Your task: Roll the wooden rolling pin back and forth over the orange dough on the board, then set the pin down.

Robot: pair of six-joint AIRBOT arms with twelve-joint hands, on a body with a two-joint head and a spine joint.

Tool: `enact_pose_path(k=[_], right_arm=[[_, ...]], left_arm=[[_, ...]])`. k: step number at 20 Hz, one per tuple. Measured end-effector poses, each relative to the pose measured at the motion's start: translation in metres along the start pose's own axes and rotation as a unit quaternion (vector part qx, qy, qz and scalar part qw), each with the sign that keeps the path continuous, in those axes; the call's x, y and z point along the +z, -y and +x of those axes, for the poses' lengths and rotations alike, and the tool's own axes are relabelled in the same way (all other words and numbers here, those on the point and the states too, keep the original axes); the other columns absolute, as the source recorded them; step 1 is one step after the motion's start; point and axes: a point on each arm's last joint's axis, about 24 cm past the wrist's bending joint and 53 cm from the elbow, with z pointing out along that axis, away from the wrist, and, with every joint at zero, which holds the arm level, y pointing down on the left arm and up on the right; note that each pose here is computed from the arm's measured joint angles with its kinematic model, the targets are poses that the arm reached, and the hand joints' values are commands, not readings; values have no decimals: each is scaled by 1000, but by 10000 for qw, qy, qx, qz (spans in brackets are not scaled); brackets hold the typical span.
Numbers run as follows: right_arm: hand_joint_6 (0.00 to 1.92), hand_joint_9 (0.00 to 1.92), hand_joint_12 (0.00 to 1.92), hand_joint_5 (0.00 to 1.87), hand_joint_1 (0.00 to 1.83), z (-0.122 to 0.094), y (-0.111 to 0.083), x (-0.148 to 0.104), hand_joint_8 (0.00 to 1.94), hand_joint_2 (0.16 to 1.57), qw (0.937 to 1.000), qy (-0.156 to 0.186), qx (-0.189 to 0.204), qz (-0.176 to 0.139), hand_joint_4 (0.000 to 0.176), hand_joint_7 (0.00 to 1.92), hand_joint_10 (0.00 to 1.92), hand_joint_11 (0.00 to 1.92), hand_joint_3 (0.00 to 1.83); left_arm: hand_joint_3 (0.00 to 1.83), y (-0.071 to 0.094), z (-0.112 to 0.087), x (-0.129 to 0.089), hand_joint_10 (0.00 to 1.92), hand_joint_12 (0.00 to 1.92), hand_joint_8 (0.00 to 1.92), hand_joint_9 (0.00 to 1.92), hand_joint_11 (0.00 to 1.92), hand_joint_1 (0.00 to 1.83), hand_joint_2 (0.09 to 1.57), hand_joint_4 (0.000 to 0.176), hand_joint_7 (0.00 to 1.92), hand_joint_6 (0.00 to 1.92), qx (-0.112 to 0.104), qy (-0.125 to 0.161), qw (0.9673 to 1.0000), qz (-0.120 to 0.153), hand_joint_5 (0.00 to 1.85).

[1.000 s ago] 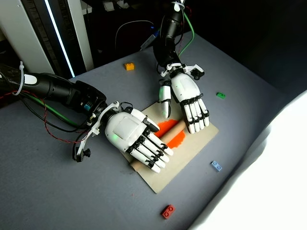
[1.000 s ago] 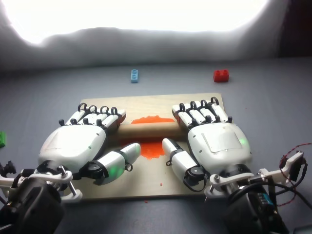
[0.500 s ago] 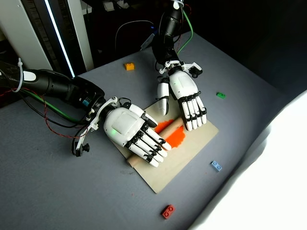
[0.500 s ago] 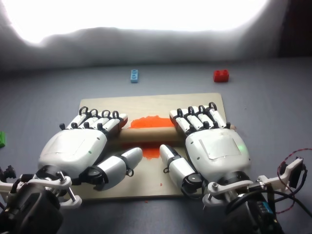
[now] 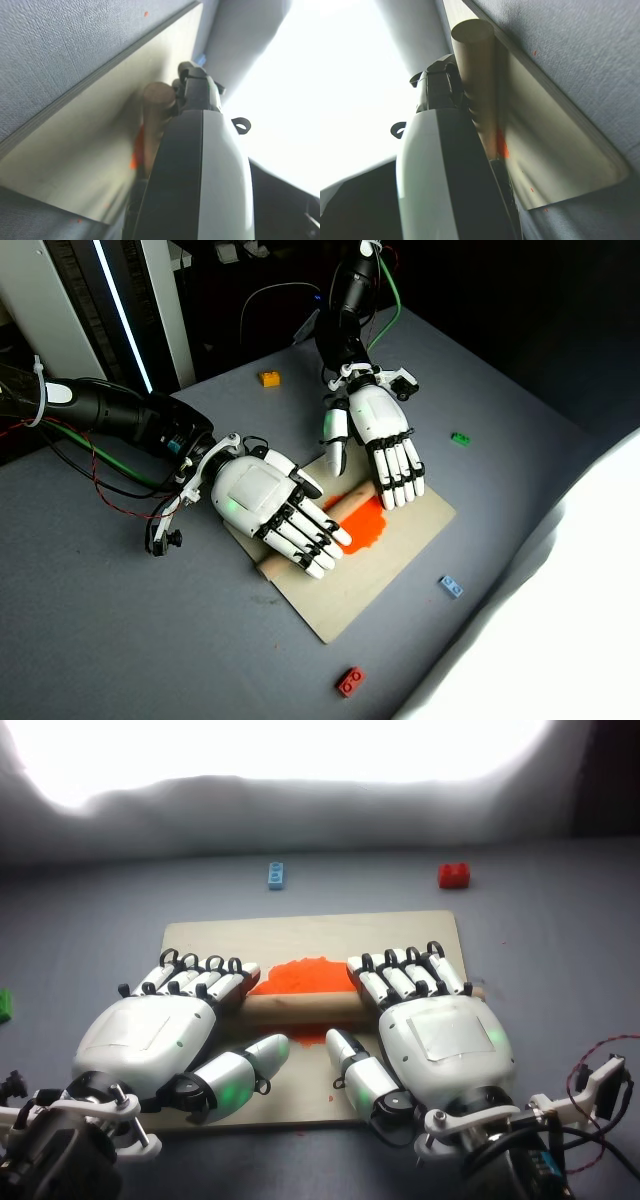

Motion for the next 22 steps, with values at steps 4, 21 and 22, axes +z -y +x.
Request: enact_pose_path(k=[4, 21, 22], right_arm=[[6, 286, 658, 308, 0, 1, -1, -3, 3, 1448, 10000, -13, -15, -5, 0, 328, 11, 0, 0], [3, 276, 625, 300, 0, 5, -6, -17, 1, 1443, 9999, -130, -3, 39, 0, 318, 1, 0, 0], [1, 274, 624, 296, 0, 5, -6, -17, 2, 1442, 9999, -133, -4, 38, 0, 320, 0, 0, 0]], left_arm=[[1, -3, -2, -4, 13, 290, 6, 183, 0, 0, 1413, 0, 252, 10, -4, 7, 10000, -46, 230], [0, -2, -5, -16, 6, 331, 3, 184, 0, 0, 1413, 0, 247, 4, 14, -9, 10000, -53, 232], [0, -2, -4, -17, 1, 332, 1, 174, 0, 0, 1412, 0, 242, 0, 19, -25, 10000, -52, 221]])
